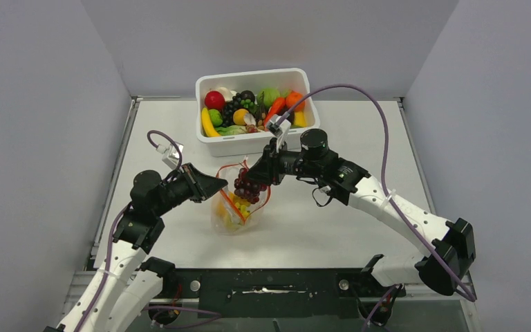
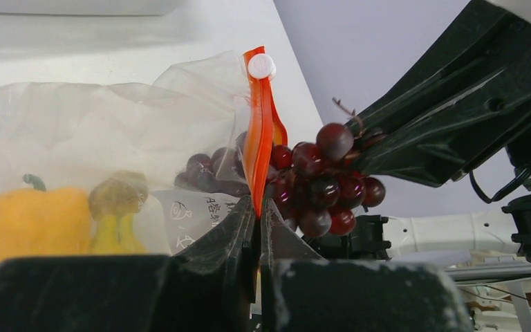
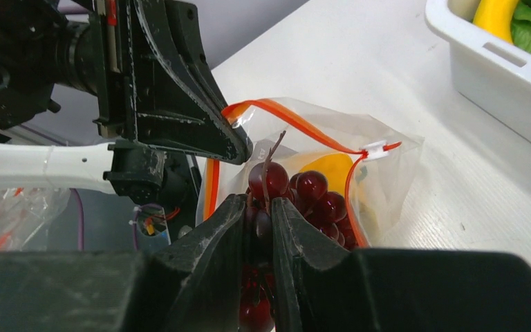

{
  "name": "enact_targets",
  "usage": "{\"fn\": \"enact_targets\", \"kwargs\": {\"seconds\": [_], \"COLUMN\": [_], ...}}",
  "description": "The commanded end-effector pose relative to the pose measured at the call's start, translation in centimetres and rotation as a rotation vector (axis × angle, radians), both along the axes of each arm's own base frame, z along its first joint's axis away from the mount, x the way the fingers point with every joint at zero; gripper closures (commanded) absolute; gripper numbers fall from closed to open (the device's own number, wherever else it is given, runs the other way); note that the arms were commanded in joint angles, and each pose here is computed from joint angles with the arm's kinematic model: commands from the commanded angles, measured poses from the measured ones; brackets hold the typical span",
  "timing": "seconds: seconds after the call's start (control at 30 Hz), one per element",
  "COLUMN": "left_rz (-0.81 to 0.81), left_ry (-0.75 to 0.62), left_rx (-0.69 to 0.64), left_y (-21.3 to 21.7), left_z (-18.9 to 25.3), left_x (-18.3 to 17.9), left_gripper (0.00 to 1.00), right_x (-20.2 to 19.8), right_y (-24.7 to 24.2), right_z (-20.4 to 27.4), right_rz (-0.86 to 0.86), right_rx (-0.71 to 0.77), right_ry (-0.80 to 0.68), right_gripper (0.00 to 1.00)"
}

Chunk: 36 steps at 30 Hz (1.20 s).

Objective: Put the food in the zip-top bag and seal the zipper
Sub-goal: Place the fake fruit in the zipper food storage bag.

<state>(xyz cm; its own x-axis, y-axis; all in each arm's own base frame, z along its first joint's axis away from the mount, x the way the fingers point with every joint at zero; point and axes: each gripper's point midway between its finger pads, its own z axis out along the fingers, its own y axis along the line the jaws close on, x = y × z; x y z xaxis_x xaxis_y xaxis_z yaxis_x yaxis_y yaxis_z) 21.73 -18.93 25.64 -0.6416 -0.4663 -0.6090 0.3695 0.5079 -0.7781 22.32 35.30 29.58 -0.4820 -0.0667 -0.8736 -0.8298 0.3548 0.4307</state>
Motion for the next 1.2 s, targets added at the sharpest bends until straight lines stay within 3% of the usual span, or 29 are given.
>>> {"fn": "enact_targets", "kwargs": {"seconds": [0.0, 0.43, 0.67, 0.73, 0.83, 0.97, 1.17], "left_rz": [-0.039, -0.037, -0.036, -0.038, -0.031, -0.027, -0.026], "left_ry": [-0.099, -0.092, -0.089, -0.082, -0.076, -0.082, -0.082], "left_rx": [-0.066, -0.081, -0.067, -0.066, -0.066, -0.064, -0.065], "left_y": [-0.6, -0.6, -0.6, -0.6, -0.5, -0.5, -0.5], "left_z": [3.0, 2.7, 2.4, 2.1, 2.0, 2.1, 2.1], "left_x": [-0.3, -0.5, -0.5, -0.5, -0.4, -0.4, -0.4], "left_gripper": [1.0, 1.0, 1.0, 1.0, 1.0, 1.0, 1.0], "right_x": [-0.2, 2.2, 3.1, 2.9, 2.7, 2.2, 1.8], "right_y": [1.1, 1.7, 2.4, 3.0, 3.3, 2.6, -0.2], "right_z": [2.1, -3.1, -4.9, -4.8, -4.5, -3.5, -0.8], "right_rz": [0.054, -0.018, -0.092, -0.089, -0.096, -0.111, -0.199], "right_rx": [0.072, -0.061, -0.096, -0.099, -0.123, -0.133, -0.124], "right_ry": [-0.134, -0.111, -0.043, -0.039, -0.008, 0.003, -0.027], "right_gripper": [0.94, 0.96, 0.91, 0.86, 0.67, 0.49, 0.41]}}
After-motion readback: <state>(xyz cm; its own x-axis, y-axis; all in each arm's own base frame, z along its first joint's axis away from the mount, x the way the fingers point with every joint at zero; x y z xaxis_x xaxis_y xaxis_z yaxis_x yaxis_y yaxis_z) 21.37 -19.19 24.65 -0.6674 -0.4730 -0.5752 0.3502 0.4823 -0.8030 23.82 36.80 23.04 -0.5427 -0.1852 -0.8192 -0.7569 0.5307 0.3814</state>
